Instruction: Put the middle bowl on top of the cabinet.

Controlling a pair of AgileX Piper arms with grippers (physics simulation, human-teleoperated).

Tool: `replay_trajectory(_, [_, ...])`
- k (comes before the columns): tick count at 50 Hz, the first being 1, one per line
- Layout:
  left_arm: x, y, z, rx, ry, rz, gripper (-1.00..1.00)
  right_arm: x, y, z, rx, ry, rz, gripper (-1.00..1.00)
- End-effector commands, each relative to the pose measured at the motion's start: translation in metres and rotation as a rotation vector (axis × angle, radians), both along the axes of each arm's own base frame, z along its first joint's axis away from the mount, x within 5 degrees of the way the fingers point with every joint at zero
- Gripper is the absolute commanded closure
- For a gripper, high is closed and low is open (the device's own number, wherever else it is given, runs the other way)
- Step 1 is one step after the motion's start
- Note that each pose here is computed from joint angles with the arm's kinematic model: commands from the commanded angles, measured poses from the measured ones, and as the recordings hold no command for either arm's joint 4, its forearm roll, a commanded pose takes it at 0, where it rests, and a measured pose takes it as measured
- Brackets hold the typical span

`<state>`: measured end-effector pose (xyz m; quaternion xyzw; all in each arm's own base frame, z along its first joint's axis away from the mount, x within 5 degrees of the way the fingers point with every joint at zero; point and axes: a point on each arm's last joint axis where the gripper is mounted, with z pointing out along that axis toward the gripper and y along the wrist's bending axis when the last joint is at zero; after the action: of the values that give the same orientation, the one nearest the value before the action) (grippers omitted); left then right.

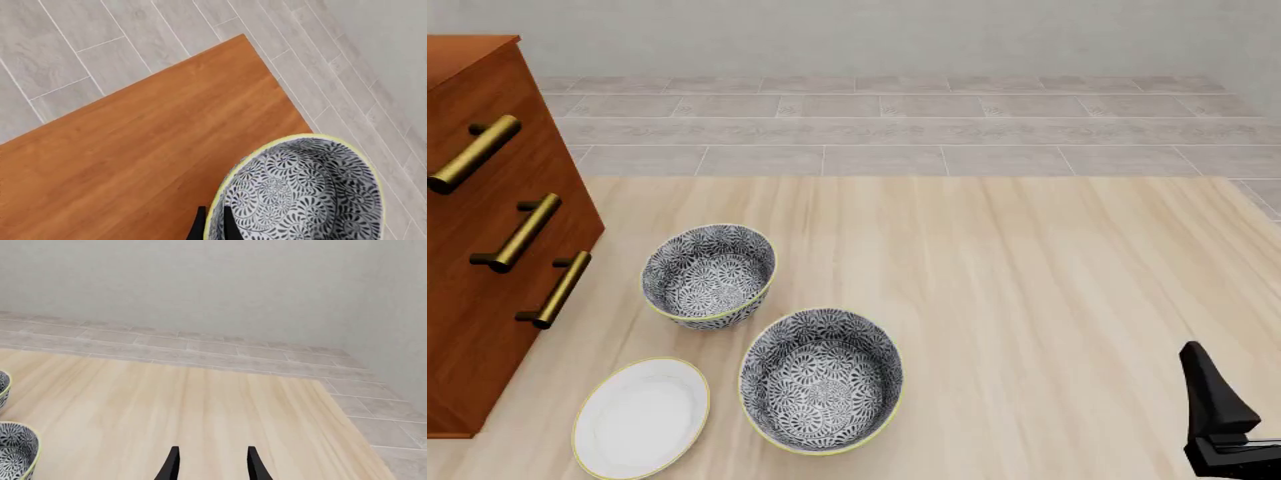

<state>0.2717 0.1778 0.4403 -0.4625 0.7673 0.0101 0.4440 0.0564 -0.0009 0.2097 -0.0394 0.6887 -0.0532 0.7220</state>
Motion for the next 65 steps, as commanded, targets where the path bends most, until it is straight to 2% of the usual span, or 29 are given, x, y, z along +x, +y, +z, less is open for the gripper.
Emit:
replay_trajectory(1, [0.012,0.016,-0.043,-0.047,0.116,0.014,1.00,0.000,0.000,0.000,-0.002,0.000,0.001,-1.00])
replay_trajectory(34, [0.012,0.026,-0.067,-0.068,0.156,0.030,1.00,0.000,0.000,0.000,-0.002,-0.001,0.002,-1.00])
replay_trajectory(51, [0.011,0.015,-0.056,-0.055,0.113,0.021,1.00,0.000,0.000,0.000,-0.006,0.000,0.001,-1.00])
replay_trajectory(52, [0.011,0.015,-0.055,-0.054,0.109,0.021,-1.00,0.000,0.000,0.000,-0.007,0.000,0.001,-1.00])
replay_trajectory(65, [0.012,0.010,-0.044,-0.042,0.086,0.011,-1.00,0.000,0.000,0.000,-0.009,0.001,0.001,-1.00])
